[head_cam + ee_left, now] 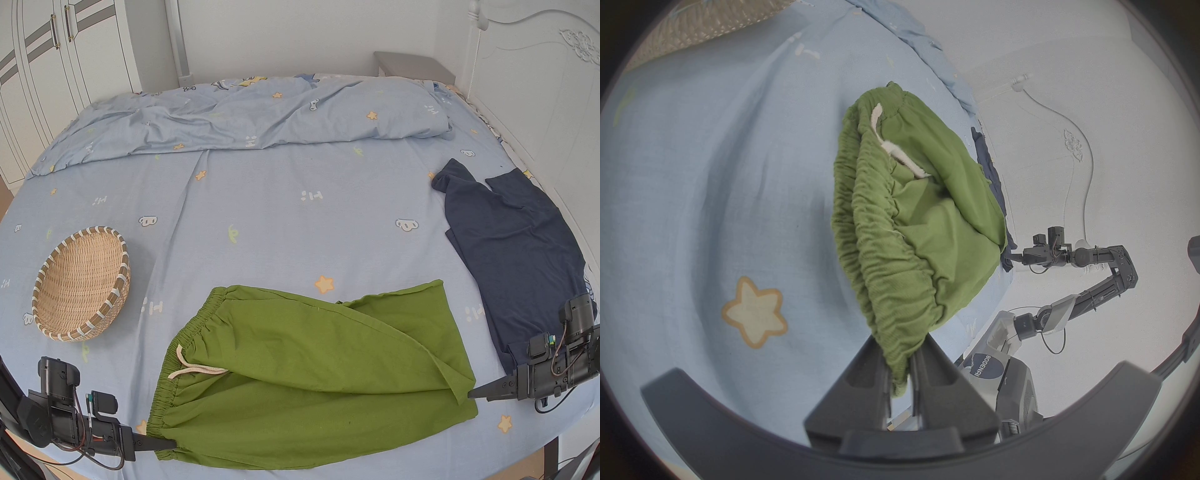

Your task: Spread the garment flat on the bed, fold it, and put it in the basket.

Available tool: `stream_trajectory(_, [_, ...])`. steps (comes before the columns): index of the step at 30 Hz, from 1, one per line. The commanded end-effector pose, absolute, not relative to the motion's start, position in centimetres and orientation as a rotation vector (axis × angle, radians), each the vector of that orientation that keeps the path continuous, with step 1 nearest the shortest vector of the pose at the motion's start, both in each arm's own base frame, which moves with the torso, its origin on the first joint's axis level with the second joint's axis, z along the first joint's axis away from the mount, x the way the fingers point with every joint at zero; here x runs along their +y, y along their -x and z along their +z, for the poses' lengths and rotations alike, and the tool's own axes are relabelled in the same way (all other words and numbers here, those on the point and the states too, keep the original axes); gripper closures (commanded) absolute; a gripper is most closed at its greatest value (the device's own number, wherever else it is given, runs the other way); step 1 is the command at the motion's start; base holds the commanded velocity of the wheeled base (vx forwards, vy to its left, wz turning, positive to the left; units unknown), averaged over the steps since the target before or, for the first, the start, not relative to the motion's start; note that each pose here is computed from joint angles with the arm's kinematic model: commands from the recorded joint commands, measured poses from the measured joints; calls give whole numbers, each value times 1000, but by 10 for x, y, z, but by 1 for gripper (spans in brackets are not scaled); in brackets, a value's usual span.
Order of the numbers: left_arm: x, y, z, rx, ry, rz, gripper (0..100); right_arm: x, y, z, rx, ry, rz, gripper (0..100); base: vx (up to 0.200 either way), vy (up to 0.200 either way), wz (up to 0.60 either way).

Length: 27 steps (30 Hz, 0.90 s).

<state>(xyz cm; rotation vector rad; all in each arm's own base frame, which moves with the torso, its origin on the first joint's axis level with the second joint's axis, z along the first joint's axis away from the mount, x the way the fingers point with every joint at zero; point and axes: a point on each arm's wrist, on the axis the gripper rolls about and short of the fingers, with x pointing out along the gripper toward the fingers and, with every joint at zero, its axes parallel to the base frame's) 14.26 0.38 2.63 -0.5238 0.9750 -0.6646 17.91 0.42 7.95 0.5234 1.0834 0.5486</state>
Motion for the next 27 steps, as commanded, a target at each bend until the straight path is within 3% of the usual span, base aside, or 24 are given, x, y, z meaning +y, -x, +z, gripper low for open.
stream_trajectory(1, [4,-141,23,998,537,-658,100,5,-176,63,1141,-545,551,0,0,0,0])
stream_trajectory(12, [4,-142,23,997,535,-663,100,7,-181,33,1162,-578,589,0,0,0,0])
stream_trajectory(27, [3,-141,23,1002,534,-668,100,9,-188,26,1182,-616,633,0,0,0,0])
